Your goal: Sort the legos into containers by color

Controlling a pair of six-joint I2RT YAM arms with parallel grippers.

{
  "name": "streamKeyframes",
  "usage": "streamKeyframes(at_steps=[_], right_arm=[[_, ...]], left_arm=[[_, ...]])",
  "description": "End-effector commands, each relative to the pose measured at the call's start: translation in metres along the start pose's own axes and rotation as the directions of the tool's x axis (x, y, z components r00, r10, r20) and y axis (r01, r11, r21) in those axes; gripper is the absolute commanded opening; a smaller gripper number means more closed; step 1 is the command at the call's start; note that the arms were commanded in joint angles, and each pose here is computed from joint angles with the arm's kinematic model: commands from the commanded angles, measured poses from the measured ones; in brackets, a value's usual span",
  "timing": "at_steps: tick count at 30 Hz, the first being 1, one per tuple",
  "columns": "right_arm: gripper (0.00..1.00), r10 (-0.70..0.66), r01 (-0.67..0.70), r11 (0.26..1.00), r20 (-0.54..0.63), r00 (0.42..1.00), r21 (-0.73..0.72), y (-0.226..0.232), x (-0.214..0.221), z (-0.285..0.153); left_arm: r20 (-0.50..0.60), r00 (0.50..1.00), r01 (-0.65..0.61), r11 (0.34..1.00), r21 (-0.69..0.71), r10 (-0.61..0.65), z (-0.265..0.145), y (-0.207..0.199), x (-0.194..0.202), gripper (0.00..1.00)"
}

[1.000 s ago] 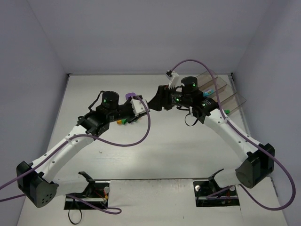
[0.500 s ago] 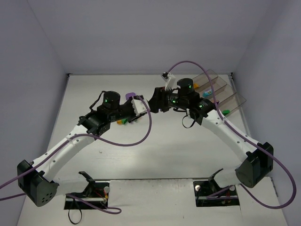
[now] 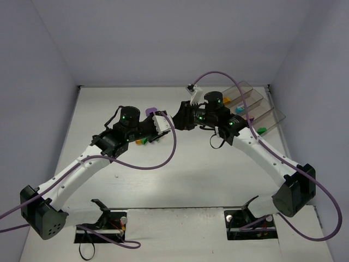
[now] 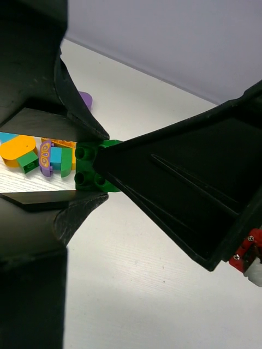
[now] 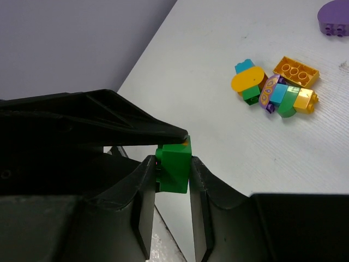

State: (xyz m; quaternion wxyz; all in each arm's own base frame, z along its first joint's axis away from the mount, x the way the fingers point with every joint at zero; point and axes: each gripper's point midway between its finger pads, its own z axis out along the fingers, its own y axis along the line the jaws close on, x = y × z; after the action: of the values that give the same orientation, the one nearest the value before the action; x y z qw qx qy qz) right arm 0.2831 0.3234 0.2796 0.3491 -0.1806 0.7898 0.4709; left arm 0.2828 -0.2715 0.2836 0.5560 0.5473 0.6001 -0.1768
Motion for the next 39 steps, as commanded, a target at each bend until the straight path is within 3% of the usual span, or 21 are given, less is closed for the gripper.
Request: streamKeyframes(at_steps=[1,3,5,10,13,15,19,24,27,30,39], right_arm=[[0.00,-0.039,0.040,0.999,0.026,0.999,-0.032,0.006,-0.006,0.004],[0.00,-0.052,0.052,0.999,0.040,0.998,0.001,-0.001,-0.007,0.003],[0.00,-0.058,0.055,0.997,0.066,0.996,0.045,-0.014,-0.013,-0.002],[0.00,-0.051,0.012,0.970,0.157,0.986,0.241,-0.073,-0.032,-0.028],[0.00,-0.056,-0.060,0.900,0.249,0.967,0.432,-0.134,-0.053,-0.072],[0.00,-0.061,-0.131,0.819,0.311,0.948,0.559,-0.176,-0.066,-0.113],[0.00,-0.099,-0.272,0.556,0.387,0.917,0.786,-0.251,-0.069,-0.197],[0.01,-0.068,-0.413,0.303,0.452,0.890,0.859,-0.325,-0.050,-0.273],[0.03,-0.012,-0.441,0.250,0.459,0.889,0.862,-0.356,-0.037,-0.281],[0.05,0.030,-0.464,0.246,0.472,0.881,0.851,-0.380,-0.030,-0.279],[0.19,0.093,-0.484,0.187,0.475,0.875,0.855,-0.413,-0.010,-0.274]], left_arm=[[0.123,0.991,-0.041,0.997,-0.061,0.049,-0.006,0.017,-0.041,0.23],[0.118,0.992,-0.027,0.997,-0.073,0.035,-0.004,0.018,-0.038,0.47],[0.099,0.995,-0.002,0.996,-0.094,0.012,-0.004,0.020,-0.030,0.80],[0.067,0.996,0.073,0.979,-0.188,-0.062,-0.009,0.028,-0.013,0.83],[0.068,0.990,0.140,0.949,-0.281,-0.126,-0.015,0.036,0.000,0.85],[0.053,0.976,0.215,0.919,-0.330,-0.209,-0.017,0.036,0.016,0.86],[0.045,0.938,0.333,0.860,-0.387,-0.343,-0.025,0.033,0.036,0.86],[0.029,0.890,0.411,0.775,-0.481,-0.454,-0.039,0.037,0.060,0.89],[0.033,0.857,0.458,0.732,-0.504,-0.513,-0.042,0.036,0.070,0.89],[0.028,0.846,0.467,0.715,-0.519,-0.532,-0.045,0.038,0.078,0.89],[0.020,0.803,0.507,0.665,-0.549,-0.596,-0.045,0.046,0.094,0.89]])
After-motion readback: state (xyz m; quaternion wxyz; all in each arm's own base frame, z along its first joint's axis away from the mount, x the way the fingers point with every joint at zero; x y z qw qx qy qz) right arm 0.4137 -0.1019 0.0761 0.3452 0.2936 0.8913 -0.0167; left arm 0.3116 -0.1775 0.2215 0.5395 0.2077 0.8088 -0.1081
